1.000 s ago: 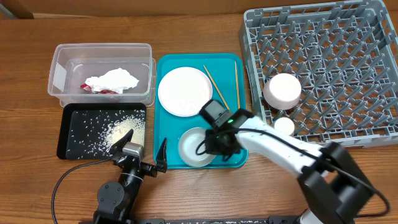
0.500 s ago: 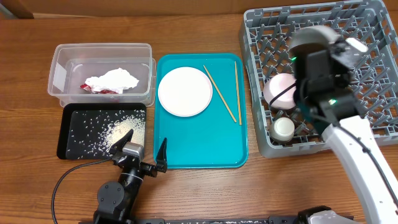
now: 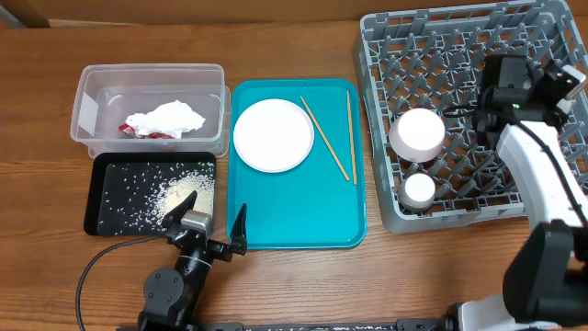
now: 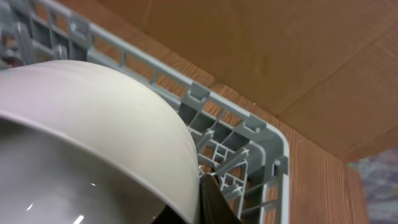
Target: Sort waste into correct bins and load items into the dishwasher
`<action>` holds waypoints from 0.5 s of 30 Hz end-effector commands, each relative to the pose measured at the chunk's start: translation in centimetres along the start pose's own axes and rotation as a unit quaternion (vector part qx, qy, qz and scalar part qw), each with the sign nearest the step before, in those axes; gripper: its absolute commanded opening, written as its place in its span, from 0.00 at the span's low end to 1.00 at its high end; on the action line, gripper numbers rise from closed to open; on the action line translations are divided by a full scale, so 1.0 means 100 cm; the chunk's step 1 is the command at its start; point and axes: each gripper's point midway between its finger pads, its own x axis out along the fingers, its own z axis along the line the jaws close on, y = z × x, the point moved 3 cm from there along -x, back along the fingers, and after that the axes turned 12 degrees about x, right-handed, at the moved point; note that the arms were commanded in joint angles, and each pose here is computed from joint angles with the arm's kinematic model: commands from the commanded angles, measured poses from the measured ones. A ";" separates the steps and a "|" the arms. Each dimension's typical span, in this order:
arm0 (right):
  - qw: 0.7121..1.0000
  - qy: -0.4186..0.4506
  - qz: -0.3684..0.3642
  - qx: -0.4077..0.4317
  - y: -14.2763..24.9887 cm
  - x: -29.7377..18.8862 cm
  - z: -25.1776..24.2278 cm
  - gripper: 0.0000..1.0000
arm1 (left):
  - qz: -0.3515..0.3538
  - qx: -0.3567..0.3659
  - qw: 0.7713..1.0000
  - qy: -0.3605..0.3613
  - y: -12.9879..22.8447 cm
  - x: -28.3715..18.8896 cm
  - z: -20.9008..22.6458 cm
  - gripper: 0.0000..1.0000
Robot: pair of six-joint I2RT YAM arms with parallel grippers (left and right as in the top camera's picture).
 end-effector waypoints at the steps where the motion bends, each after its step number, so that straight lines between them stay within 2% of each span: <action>1: 0.998 0.015 -0.001 -0.057 0.017 0.011 0.013 0.04 | -0.001 0.006 1.000 0.004 0.001 0.000 -0.002 1.00; 5: 0.996 0.016 0.011 -0.089 0.035 0.014 0.021 0.04 | -0.001 0.006 1.000 0.004 0.001 0.000 -0.002 1.00; 15: 0.987 -0.038 0.034 -0.152 0.062 -0.021 0.042 0.04 | -0.001 0.006 1.000 0.004 0.001 0.000 -0.002 1.00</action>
